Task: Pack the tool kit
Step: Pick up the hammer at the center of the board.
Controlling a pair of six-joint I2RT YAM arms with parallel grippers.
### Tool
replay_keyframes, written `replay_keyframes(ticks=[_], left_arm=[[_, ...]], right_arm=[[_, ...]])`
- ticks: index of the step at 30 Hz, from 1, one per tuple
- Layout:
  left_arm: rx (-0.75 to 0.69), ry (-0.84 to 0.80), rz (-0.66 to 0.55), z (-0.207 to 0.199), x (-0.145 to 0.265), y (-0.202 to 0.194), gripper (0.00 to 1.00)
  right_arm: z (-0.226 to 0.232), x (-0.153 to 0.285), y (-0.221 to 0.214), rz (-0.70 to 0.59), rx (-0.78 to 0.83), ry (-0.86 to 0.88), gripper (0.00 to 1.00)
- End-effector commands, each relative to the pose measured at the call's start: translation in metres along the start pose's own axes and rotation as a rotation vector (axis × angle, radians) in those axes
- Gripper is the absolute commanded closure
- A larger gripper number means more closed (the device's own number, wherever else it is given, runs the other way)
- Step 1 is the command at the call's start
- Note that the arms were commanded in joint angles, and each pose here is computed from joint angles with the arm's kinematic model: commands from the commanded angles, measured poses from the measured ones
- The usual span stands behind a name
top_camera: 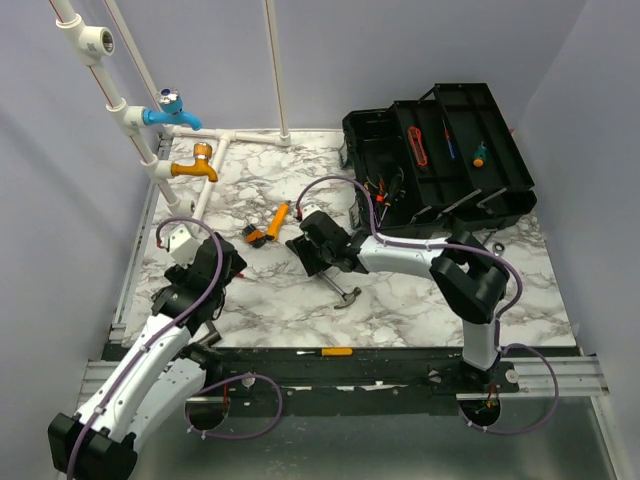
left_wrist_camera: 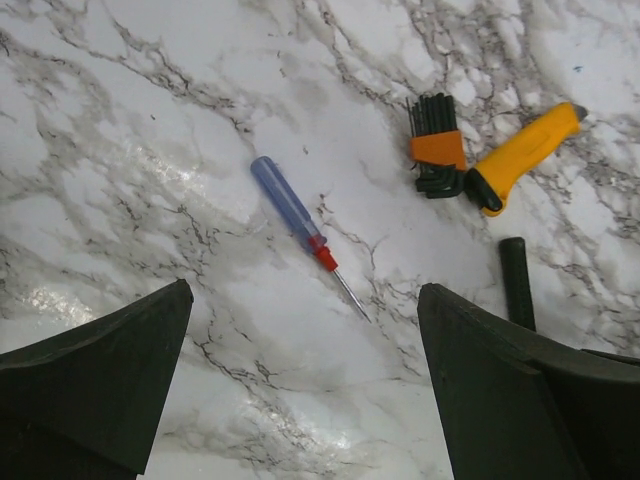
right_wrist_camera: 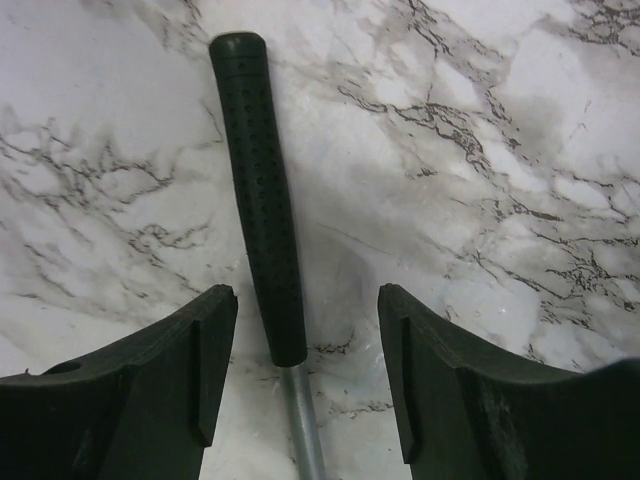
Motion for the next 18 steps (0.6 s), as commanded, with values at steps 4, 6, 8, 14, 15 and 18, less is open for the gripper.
replay_keyframes(ticks=[4, 6, 8, 14, 15, 18], left_arm=[[0.005, 0.031, 0.071, -0.006, -0.006, -0.004, 0.03], [0.008, 0.013, 0.073, -0.009, -0.007, -0.005, 0.03], [0.008, -0.004, 0.076, -0.011, -0.008, -0.007, 0.03], [-0.018, -0.076, 0.103, -0.024, -0.009, -0.009, 0.03], [-0.028, -0.095, 0.111, -0.028, -0.009, -0.008, 0.03], [-0.078, -0.199, 0.147, -0.045, -0.008, -0.011, 0.02]], right_arm=[[-0.011, -0.016, -0.021, 0.07, 0.079, -0.128, 0.4], [-0.012, -0.02, -0.028, 0.087, 0.093, -0.143, 0.44], [-0.011, -0.024, -0.034, 0.105, 0.109, -0.148, 0.49], [-0.002, -0.022, -0.039, 0.074, 0.115, -0.119, 0.99], [0.0, -0.019, -0.036, 0.047, 0.096, -0.104, 0.99], [0.003, -0.002, -0.026, -0.059, 0.054, -0.045, 0.99]])
Point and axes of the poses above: each gripper's point midway between its finger pads, its own x axis back along the fingers, its own z axis along the line the jaws close on, y = z × x, the point moved 4 cm from there along x, back along the fingers, and after that the axes turned 8 degrees about -x, right-handed, at the moved point
